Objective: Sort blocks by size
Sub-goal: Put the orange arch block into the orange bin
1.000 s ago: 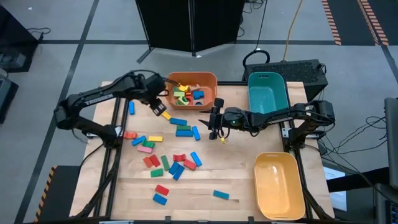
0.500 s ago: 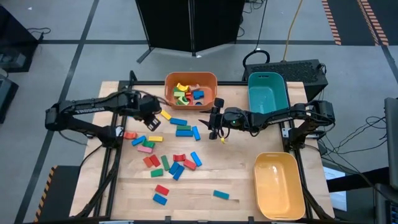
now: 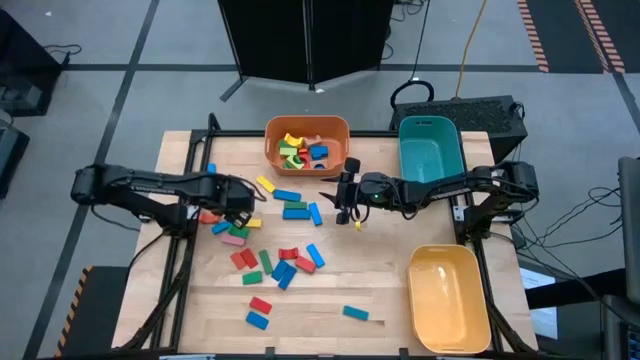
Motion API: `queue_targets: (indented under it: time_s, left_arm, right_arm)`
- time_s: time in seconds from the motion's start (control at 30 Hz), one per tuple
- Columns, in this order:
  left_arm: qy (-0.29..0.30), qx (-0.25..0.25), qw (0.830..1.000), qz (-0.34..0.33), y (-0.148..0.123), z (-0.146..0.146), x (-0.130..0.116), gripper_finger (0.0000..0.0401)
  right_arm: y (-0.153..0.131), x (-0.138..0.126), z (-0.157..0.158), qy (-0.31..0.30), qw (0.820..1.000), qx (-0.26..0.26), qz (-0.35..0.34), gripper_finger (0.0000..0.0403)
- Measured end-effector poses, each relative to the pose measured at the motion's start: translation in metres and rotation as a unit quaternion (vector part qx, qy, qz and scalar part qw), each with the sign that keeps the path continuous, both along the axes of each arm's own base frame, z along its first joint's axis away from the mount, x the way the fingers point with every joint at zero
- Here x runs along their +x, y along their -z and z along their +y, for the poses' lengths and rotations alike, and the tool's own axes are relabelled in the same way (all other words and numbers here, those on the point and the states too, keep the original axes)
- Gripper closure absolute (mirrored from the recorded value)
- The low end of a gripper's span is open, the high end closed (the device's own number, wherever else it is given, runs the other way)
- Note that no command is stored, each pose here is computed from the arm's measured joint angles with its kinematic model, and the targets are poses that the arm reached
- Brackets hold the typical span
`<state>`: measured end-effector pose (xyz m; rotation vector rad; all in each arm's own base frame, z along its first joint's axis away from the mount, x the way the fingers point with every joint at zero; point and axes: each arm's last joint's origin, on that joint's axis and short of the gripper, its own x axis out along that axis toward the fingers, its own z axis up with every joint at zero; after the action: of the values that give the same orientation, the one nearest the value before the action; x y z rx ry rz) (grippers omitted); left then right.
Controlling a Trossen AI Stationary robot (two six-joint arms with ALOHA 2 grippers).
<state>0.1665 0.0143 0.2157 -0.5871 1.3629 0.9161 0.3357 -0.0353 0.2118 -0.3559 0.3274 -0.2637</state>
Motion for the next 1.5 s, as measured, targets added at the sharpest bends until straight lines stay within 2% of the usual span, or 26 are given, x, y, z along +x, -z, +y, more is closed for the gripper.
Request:
queue_targets:
  time_s: [0.4,0.6,1.03,1.5]
  left_arm:
    - [-0.032,0.001,0.998,0.056,0.033,-0.005,-0.020,0.0233]
    - [-0.037,-0.015,0.998,0.052,0.046,-0.005,-0.023,0.0233]
    - [-0.051,-0.005,0.998,0.045,0.054,-0.005,-0.023,0.0233]
    - [-0.042,0.002,0.995,0.095,0.065,-0.004,-0.019,0.0233]
  right_arm:
    - [0.000,0.000,0.000,0.001,1.000,0.003,-0.001,0.0245]
    - [0.000,0.000,0.000,0.001,1.000,0.003,-0.002,0.0245]
    - [0.000,0.000,0.000,0.001,1.000,0.003,-0.002,0.0245]
    - [0.001,0.000,0.000,0.001,1.000,0.004,0.002,0.0245]
